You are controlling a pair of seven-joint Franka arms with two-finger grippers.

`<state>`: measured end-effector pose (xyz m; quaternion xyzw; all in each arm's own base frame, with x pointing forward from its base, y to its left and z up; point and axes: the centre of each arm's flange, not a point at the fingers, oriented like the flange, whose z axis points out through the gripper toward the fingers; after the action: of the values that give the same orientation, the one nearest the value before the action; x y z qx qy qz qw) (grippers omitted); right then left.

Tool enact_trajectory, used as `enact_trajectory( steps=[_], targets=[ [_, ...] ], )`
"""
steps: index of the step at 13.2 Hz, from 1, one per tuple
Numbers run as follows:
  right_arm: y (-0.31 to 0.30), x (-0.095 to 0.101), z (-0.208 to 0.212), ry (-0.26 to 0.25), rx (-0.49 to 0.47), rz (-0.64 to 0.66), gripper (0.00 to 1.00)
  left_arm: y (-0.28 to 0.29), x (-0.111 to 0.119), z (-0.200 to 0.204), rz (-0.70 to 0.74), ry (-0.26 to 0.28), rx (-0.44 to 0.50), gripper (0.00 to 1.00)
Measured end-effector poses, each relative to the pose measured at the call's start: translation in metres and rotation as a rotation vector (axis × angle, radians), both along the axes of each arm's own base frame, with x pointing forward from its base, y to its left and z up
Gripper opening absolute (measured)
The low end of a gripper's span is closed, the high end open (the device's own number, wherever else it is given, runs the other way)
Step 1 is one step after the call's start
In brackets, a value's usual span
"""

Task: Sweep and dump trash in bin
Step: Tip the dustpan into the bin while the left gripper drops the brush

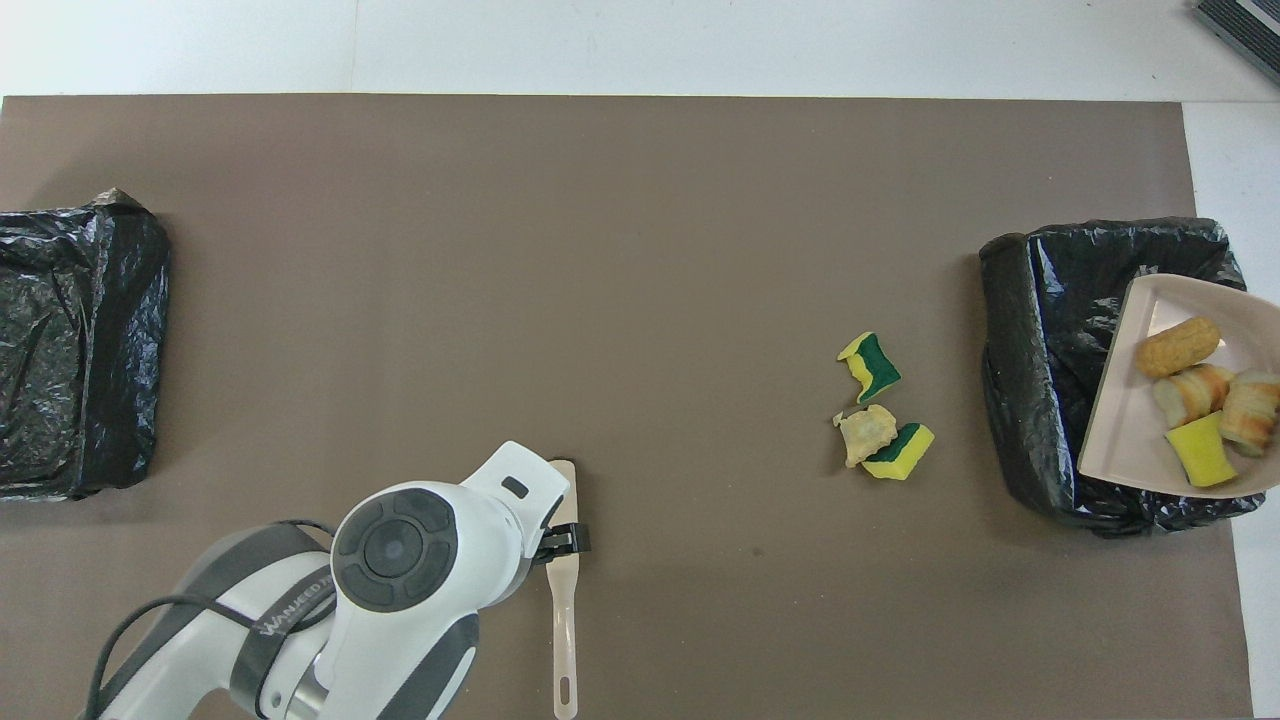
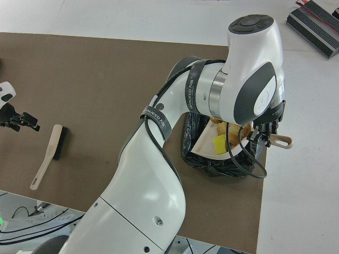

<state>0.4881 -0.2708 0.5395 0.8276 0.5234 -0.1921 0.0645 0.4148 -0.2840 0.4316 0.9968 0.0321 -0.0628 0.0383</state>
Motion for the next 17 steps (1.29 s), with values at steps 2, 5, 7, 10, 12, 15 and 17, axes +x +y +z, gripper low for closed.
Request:
enact_trajectory(
  steps=[2, 5, 7, 10, 12, 15, 17],
  targets=[
    [-0.005, -0.005, 0.003, 0.053, -0.098, 0.03, 0.32, 0.03, 0.036, 0.012, -0.043, -0.006, -0.023, 1.0],
    [0.001, -0.001, 0.009, 0.107, -0.217, 0.09, 0.32, 0.089, 0.074, 0.034, -0.116, -0.027, -0.052, 1.0],
    [0.019, 0.01, 0.013, 0.129, -0.279, 0.15, 0.32, 0.126, 0.091, 0.055, -0.137, -0.038, -0.044, 1.0],
    [0.038, 0.02, 0.02, 0.136, -0.312, 0.188, 0.32, 0.176, 0.106, 0.09, -0.183, -0.042, -0.044, 1.0],
    [0.046, 0.021, 0.031, 0.15, -0.328, 0.186, 0.32, 0.201, 0.111, 0.111, -0.184, -0.046, -0.044, 1.0],
    [0.048, 0.022, 0.04, 0.165, -0.37, 0.191, 0.32, 0.209, 0.112, 0.134, -0.191, -0.051, -0.008, 1.0],
    [0.048, 0.023, 0.045, 0.159, -0.381, 0.191, 0.32, 0.213, 0.113, 0.142, -0.186, -0.062, -0.003, 1.0]
  ],
)
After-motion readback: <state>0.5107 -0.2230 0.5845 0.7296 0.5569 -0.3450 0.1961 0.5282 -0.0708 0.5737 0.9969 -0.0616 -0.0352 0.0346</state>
